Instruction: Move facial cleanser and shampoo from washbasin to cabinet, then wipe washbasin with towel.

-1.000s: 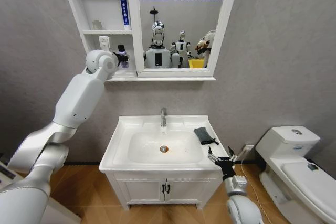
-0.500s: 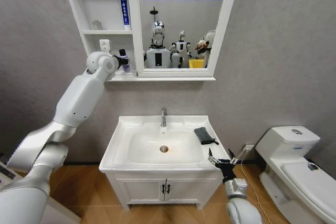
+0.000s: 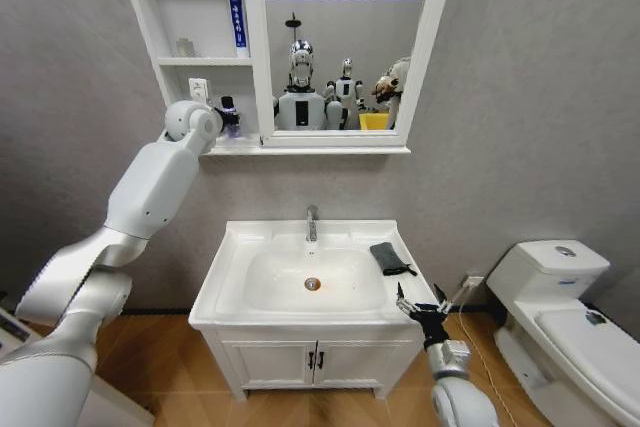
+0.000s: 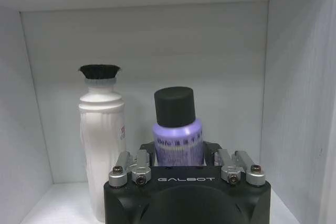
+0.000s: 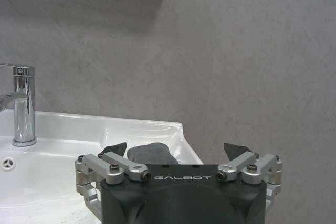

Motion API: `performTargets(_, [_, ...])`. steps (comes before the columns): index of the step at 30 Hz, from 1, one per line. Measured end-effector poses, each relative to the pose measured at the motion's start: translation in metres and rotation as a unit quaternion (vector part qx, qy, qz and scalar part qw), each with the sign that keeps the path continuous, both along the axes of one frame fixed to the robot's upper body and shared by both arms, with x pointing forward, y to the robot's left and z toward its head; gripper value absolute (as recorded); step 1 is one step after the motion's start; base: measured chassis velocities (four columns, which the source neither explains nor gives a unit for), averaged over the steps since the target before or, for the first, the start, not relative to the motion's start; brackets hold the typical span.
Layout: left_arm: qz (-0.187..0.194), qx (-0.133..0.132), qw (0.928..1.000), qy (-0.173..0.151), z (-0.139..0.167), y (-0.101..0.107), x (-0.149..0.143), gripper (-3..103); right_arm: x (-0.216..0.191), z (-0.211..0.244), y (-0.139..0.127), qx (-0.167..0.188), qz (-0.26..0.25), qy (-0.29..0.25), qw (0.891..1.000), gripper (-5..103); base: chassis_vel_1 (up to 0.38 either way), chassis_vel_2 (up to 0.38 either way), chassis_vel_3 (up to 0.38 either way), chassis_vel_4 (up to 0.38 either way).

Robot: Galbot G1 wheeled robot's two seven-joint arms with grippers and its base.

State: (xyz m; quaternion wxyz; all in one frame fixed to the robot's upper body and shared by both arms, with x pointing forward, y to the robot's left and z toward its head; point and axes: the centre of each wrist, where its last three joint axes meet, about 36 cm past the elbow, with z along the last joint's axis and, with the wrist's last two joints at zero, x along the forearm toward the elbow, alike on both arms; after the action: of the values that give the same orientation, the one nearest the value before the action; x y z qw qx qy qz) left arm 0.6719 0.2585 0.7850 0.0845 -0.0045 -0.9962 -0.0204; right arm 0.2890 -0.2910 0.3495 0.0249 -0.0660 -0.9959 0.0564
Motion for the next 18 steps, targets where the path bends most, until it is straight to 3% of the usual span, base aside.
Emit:
performTargets(2, [0.001, 0.002, 1.0, 0.0, -0.001, 0.0, 0.0001, 54, -0.0002, -0.0008, 0.0, 0.0, 0.0, 0.001, 1.0, 100, 0.0, 0.0, 0.0, 0.0])
performTargets(5, [0.003, 0.008, 1.0, -0.001, -0.0032, 0.0002, 0.0006, 70, -0.0012, -0.0031, 0.0008, 0.0, 0.002, 0.002, 1.0, 100, 0.0, 0.0, 0.0, 0.0])
performTargets(6, [0.003, 0.008, 1.0, -0.001, -0.0032, 0.0002, 0.0006, 70, -0.0012, -0.0031, 0.0008, 0.0, 0.002, 0.002, 1.0, 100, 0.0, 0.0, 0.0, 0.0])
performTargets(9, [0.003, 0.011, 0.9999, -0.001, -0.0046, -0.0001, 0.0011, 86, -0.0014, -0.0052, 0.0016, 0.0, 0.003, 0.004, 1.0, 100, 0.0, 0.0, 0.0, 0.0])
performTargets(11, [0.003, 0.011, 0.9999, 0.0, -0.0051, -0.0001, 0.0011, 86, -0.0012, -0.0056, 0.0019, 0.0, 0.003, 0.004, 1.0, 100, 0.0, 0.0, 0.0, 0.0])
performTargets(13, [0.002, 0.012, 0.9999, -0.001, -0.0062, -0.0006, 0.0004, 96, -0.0001, -0.0061, 0.0023, 0.0, 0.004, 0.004, 1.0, 100, 0.0, 0.0, 0.0, 0.0])
performTargets(18, [-0.004, 0.01, 0.9999, -0.006, -0.0056, -0.0022, -0.0055, 100, 0.0015, -0.006, 0.0035, -0.001, 0.006, 0.003, 1.0, 100, 0.0, 0.0, 0.0, 0.0])
